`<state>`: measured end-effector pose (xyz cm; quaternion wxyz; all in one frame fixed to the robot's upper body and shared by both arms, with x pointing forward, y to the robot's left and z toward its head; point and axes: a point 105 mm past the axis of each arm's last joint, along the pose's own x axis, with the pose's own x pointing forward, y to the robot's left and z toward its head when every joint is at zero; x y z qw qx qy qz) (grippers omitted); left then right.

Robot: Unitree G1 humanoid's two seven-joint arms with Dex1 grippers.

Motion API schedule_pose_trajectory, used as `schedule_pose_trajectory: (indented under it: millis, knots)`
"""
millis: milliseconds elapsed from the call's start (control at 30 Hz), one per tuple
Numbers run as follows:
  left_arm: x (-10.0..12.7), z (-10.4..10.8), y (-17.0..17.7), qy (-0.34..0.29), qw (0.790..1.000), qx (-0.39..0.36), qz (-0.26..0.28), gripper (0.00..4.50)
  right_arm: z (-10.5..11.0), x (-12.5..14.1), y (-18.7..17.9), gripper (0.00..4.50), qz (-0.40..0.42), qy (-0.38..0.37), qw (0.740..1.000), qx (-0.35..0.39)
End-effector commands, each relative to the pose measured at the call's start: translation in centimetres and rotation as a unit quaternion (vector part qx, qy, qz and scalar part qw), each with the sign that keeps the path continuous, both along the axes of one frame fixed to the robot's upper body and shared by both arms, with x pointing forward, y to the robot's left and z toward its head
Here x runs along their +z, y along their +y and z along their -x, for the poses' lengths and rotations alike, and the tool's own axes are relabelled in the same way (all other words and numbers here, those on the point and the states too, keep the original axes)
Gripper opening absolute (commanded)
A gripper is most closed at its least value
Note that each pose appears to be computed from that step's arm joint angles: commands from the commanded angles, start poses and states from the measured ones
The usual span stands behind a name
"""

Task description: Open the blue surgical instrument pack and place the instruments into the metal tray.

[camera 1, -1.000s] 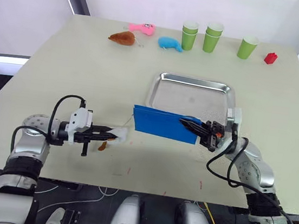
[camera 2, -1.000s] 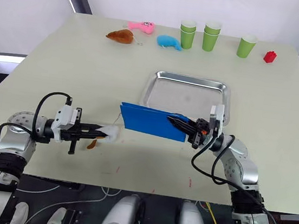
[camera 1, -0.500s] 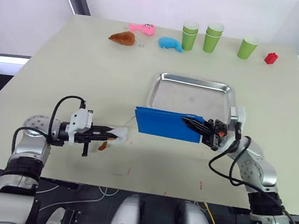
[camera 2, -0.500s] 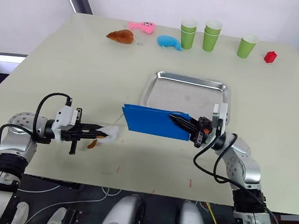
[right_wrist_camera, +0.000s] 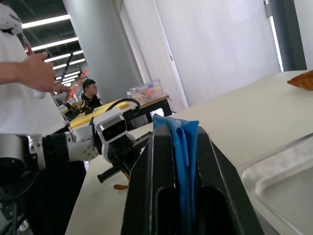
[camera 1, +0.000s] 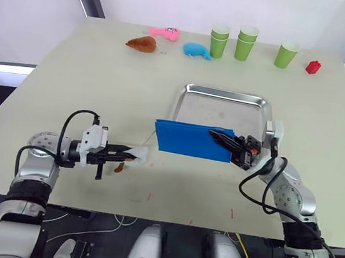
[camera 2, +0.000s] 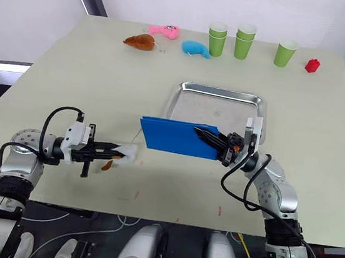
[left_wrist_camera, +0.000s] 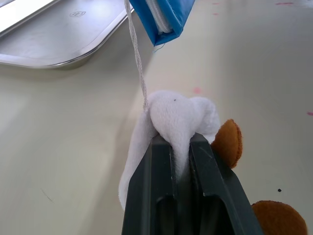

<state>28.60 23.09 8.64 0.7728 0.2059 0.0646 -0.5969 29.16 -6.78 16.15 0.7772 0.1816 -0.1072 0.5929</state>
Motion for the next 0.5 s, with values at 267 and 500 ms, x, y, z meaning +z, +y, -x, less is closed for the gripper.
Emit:
schedule_pose_trajectory:
  millis: [267, 500]
  knots:
    - [-1.7, 0.3, 0.6, 0.055, 0.998, 0.006, -0.027, 0.02, 0.0, 4.9, -2.6, 0.0, -0.063, -0.091, 0.993, -0.036]
    - [-2.7, 1.3, 0.3, 0.068, 0.997, -0.011, -0.041, 0.02, -0.1, 6.6, -2.6, 0.0, -0.121, -0.086, 0.988, -0.044]
